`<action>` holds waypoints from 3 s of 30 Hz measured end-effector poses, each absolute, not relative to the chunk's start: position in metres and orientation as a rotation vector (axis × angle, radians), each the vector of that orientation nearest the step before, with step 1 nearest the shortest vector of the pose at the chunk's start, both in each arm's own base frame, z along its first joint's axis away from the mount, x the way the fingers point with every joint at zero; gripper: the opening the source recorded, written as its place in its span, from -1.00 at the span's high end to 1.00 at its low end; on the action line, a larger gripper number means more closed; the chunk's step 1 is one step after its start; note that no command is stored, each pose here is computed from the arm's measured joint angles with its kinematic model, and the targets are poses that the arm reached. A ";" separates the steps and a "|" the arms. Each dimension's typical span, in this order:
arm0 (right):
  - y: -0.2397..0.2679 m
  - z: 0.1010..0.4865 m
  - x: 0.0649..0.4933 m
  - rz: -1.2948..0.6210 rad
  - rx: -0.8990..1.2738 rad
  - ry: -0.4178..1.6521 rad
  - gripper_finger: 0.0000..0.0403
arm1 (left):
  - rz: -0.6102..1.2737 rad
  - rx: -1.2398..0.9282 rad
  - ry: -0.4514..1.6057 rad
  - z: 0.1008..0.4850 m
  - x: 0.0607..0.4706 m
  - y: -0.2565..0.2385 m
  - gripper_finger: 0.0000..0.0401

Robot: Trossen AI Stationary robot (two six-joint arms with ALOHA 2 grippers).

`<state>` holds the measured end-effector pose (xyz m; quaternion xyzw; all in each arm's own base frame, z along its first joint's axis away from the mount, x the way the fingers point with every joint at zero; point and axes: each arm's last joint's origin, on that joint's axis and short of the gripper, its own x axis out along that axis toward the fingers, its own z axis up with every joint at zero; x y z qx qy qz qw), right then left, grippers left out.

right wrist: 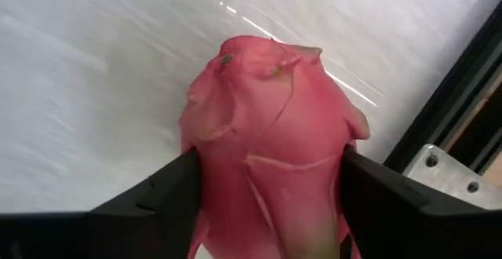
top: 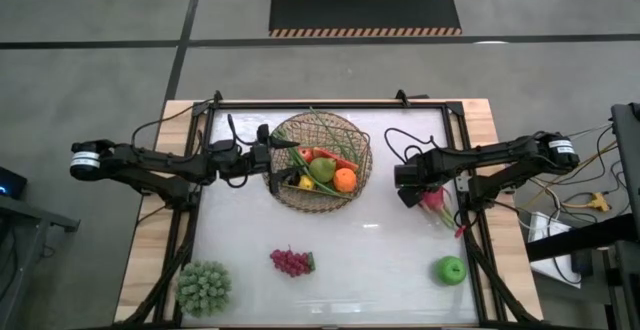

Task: Build produce basket
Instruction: Put the dragon fruit into the wire basket

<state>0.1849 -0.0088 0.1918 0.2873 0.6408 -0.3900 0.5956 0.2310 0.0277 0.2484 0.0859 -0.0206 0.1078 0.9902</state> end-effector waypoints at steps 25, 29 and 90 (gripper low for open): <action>-0.015 0.311 0.225 -0.755 0.463 1.150 -0.09 | 0.222 0.238 -0.062 0.251 0.231 0.028 -0.36; -0.017 0.336 0.231 -0.710 0.373 1.049 -0.09 | 0.223 0.252 -0.071 0.252 0.231 0.028 -0.36; -0.094 0.280 0.366 -0.302 -0.067 0.772 -0.09 | 0.393 0.403 -0.275 0.267 0.208 0.029 -0.36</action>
